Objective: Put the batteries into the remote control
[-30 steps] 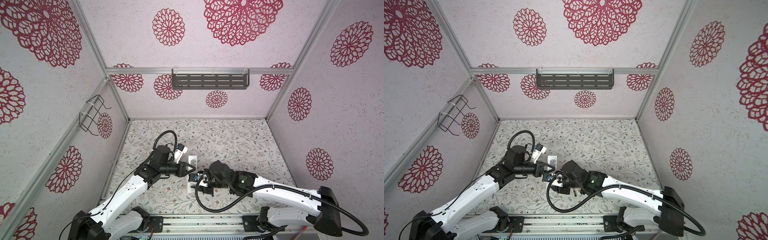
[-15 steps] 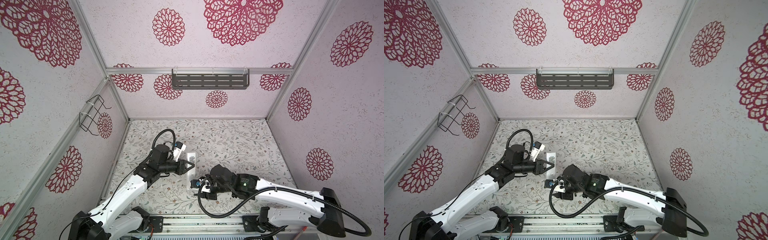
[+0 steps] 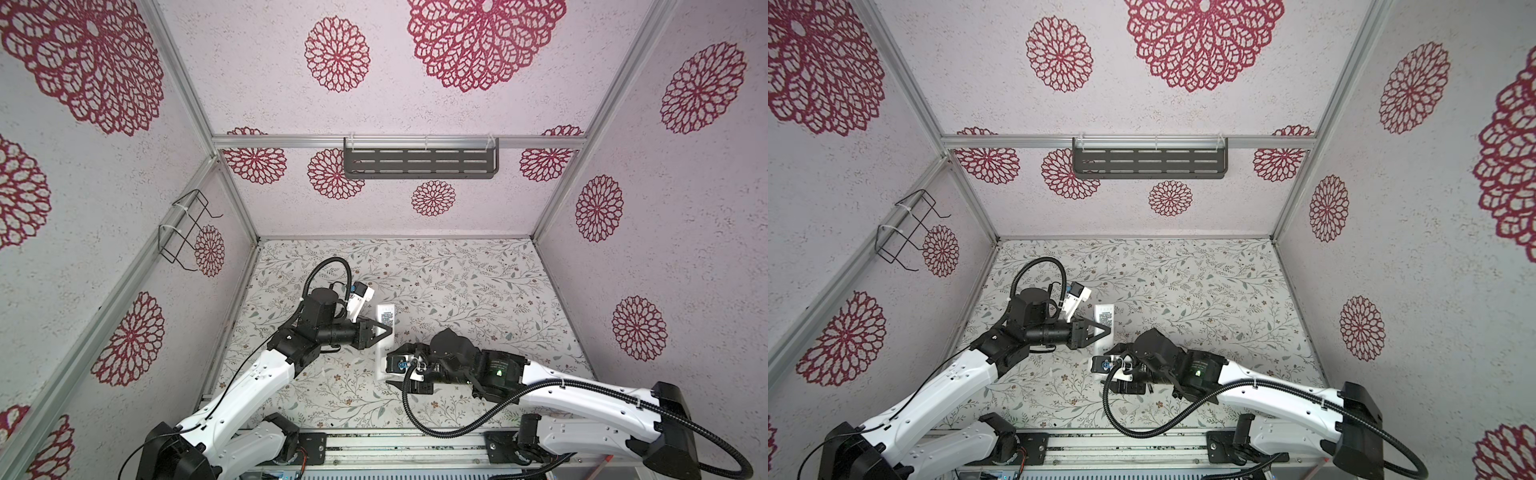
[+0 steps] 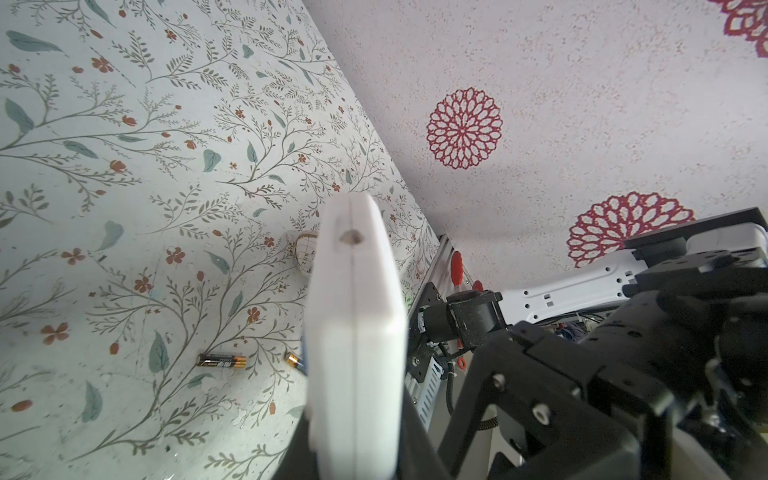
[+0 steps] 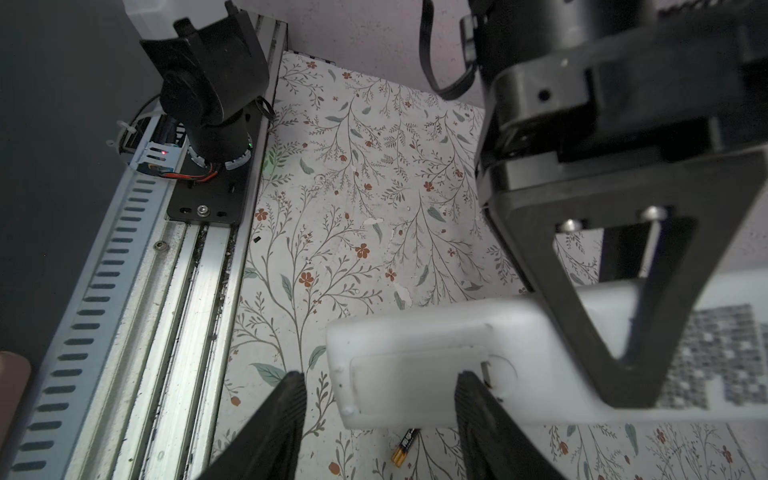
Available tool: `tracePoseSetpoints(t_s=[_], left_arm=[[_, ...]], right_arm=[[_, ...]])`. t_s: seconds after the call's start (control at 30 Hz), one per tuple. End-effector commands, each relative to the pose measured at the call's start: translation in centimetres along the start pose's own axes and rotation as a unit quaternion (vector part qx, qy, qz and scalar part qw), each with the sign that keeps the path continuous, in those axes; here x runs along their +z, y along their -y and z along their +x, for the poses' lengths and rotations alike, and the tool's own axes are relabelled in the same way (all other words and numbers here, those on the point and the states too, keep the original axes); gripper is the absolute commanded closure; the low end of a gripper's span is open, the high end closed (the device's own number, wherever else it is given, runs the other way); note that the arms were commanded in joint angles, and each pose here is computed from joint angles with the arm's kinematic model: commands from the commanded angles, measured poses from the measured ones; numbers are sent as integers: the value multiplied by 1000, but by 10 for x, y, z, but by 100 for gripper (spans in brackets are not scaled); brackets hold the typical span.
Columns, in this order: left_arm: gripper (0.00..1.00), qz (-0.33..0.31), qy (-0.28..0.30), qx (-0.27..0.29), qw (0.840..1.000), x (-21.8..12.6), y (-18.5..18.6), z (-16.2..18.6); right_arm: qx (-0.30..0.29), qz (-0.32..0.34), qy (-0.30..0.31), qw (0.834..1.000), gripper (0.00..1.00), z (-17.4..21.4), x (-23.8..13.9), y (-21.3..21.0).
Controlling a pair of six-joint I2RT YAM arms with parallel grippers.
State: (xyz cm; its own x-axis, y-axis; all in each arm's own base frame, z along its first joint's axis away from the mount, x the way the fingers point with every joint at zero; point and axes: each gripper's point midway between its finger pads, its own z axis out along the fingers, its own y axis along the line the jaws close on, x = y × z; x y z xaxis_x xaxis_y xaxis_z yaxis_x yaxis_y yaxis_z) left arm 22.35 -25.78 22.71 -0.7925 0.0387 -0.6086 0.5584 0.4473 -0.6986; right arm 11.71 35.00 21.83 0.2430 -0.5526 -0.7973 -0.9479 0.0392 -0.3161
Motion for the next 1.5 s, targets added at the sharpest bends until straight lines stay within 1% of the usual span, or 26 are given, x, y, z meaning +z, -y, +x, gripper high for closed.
tracePoseSetpoints(t_s=[0.0,0.23,0.4,0.63,1.0,1.2,1.47], left_arm=[[100,28,13,20,999,-3,15,-9],[100,36,12,19,999,-2,17,-8],[100,41,12,22,999,-3,19,-8],[100,44,14,23,999,-4,21,-9],[100,46,18,27,998,-6,24,-10],[100,44,21,30,998,-7,24,-11],[100,43,25,34,998,-8,25,-12]], right_arm=[[-26,34,38,998,40,-29,-8,17],[-36,58,46,997,40,-35,-12,26],[-44,75,31,996,40,-30,-9,32],[-42,76,21,996,39,-25,-6,33],[-30,46,-5,998,38,-13,6,24],[-20,28,-15,999,41,-8,7,18],[-9,0,-44,999,45,5,15,8]])
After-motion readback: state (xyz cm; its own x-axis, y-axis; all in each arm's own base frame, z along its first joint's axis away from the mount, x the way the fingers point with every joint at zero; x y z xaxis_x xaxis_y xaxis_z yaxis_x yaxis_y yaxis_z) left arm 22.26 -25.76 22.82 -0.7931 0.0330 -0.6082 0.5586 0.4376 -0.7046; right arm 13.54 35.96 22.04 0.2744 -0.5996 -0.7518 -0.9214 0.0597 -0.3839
